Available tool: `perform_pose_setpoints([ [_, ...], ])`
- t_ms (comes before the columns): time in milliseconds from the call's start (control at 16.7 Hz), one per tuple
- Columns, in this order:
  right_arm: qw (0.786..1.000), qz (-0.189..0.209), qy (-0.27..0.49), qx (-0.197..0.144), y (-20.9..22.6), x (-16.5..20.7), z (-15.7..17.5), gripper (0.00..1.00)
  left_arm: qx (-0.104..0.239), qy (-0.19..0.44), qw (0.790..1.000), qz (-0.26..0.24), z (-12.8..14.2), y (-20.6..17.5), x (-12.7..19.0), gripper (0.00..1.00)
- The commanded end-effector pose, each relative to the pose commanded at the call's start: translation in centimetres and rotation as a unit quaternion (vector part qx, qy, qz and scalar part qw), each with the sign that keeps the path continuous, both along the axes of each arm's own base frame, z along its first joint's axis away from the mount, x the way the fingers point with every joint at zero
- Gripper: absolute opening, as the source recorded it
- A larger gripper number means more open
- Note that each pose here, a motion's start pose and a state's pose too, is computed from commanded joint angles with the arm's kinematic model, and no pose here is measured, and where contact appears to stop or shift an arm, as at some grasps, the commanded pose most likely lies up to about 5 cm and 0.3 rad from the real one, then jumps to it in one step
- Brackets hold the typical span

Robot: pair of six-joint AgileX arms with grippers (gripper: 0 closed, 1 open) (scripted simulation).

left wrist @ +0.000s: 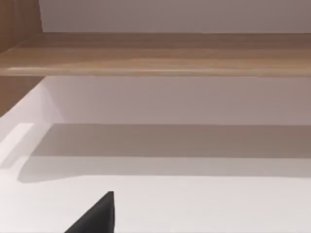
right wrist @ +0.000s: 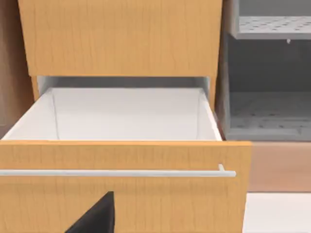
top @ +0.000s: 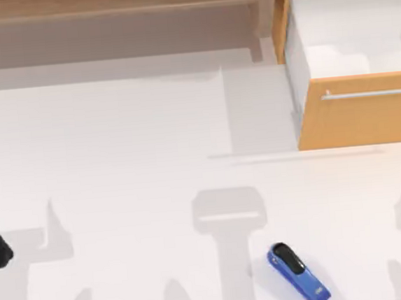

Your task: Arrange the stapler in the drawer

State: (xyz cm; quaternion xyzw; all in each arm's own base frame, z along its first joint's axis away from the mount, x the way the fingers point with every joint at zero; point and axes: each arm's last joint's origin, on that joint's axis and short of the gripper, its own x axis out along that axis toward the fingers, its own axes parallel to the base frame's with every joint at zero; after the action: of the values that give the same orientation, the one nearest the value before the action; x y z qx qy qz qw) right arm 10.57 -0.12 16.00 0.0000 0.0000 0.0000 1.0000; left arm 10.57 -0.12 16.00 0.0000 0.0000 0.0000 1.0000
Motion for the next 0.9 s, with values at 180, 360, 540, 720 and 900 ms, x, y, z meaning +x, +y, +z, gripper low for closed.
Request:
perform_pose_setpoints([
  [180, 1.000, 0.003, 0.004, 0.001, 0.1, 0.0, 0.2, 1.00, 0.000, 0.000, 1.000, 0.000, 0.0, 0.0, 0.0, 1.00],
  [360, 0.999, 0.028, 0.038, 0.007, 0.6, 0.2, 1.4, 1.00, 0.000, 0.000, 1.000, 0.000, 0.0, 0.0, 0.0, 1.00],
  [540, 0.991, 0.069, 0.114, 0.013, 1.7, 1.0, 3.3, 1.00, 0.000, 0.000, 1.000, 0.000, 0.0, 0.0, 0.0, 1.00],
  [720, 0.966, 0.116, 0.231, 0.006, 3.6, 3.0, 4.9, 1.00, 0.000, 0.000, 1.000, 0.000, 0.0, 0.0, 0.0, 1.00],
  [900, 0.926, 0.159, 0.342, -0.016, 6.4, 5.4, 6.1, 1.00, 0.000, 0.000, 1.000, 0.000, 0.0, 0.0, 0.0, 1.00],
])
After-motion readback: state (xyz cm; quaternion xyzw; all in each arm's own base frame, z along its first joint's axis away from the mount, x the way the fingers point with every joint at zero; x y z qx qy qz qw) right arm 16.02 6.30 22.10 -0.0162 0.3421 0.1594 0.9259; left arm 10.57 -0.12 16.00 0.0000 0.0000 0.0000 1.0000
